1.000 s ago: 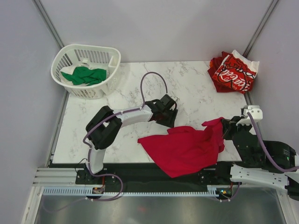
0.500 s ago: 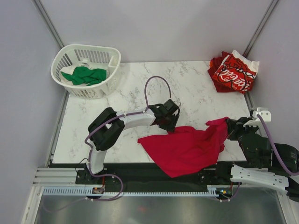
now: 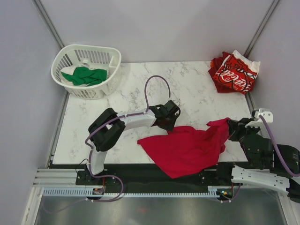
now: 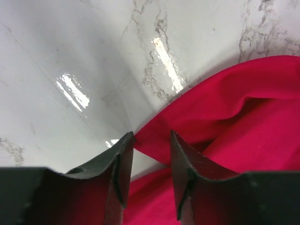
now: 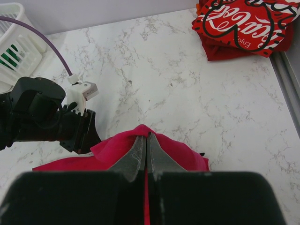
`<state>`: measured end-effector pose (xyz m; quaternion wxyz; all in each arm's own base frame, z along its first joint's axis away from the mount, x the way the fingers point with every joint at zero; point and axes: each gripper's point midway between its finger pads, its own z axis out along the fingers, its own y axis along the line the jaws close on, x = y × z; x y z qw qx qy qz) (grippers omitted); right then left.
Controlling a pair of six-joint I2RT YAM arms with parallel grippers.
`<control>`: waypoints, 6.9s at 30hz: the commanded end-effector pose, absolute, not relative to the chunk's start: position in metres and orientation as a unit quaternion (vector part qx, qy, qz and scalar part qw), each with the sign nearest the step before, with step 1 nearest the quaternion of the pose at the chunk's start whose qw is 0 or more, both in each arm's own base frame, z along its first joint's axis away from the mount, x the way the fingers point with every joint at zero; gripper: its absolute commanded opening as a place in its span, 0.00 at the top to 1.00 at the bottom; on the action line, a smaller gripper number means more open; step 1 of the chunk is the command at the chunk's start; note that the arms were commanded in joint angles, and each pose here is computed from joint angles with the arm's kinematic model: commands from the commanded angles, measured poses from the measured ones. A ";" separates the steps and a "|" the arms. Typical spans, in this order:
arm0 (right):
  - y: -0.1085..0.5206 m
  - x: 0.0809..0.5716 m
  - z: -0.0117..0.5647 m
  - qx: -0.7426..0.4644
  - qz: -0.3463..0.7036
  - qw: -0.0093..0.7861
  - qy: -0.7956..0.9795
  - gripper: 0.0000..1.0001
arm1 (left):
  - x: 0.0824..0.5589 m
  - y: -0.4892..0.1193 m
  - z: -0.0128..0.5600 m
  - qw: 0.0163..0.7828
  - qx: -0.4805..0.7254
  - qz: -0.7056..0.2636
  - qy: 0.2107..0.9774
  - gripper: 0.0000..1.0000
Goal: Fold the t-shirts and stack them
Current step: Flatten the tshirt out
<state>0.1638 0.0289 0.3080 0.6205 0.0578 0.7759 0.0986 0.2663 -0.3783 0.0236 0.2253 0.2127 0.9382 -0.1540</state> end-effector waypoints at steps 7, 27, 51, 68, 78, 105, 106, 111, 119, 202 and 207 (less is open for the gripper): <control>0.028 0.165 0.311 0.064 0.091 0.623 0.774 1.00 | 0.275 -0.372 0.009 0.238 0.193 -0.123 0.944 0.98; 0.023 0.159 0.441 -0.009 0.162 0.693 0.702 1.00 | 0.248 -0.233 0.344 0.519 0.142 -0.144 0.831 0.98; 0.098 0.182 0.510 -0.103 0.047 0.745 0.657 1.00 | 0.230 -0.133 0.456 0.676 0.170 -0.033 0.717 0.98; 0.100 0.354 0.471 -0.048 0.096 0.663 0.741 1.00 | 0.243 -0.130 0.445 0.686 0.124 -0.028 0.716 0.98; 0.123 0.196 0.607 -0.270 0.169 0.808 0.495 1.00 | 0.162 -0.088 0.527 0.783 0.178 -0.163 0.573 0.98; 0.067 0.603 0.278 -0.026 0.080 0.540 0.837 0.30 | 0.448 -0.042 0.270 0.500 0.043 0.104 0.858 0.97; 0.055 0.613 0.192 0.001 0.061 0.445 0.894 0.18 | 0.475 -0.031 0.246 0.465 -0.006 0.091 0.881 0.76; 0.053 0.632 0.267 0.005 0.058 0.526 0.849 0.02 | 0.469 -0.036 0.262 0.452 -0.047 0.051 0.889 0.41; 0.087 0.535 0.311 0.005 0.131 0.540 0.831 0.02 | 0.403 -0.082 0.290 0.482 -0.018 0.000 0.876 0.34; 0.128 0.121 0.009 0.129 0.147 0.208 0.959 0.91 | 0.231 -0.116 0.072 0.297 -0.131 -0.071 0.943 0.98; 0.135 0.139 0.041 0.118 0.161 0.247 0.948 1.00 | 0.233 -0.117 0.094 0.320 -0.122 -0.085 0.936 0.98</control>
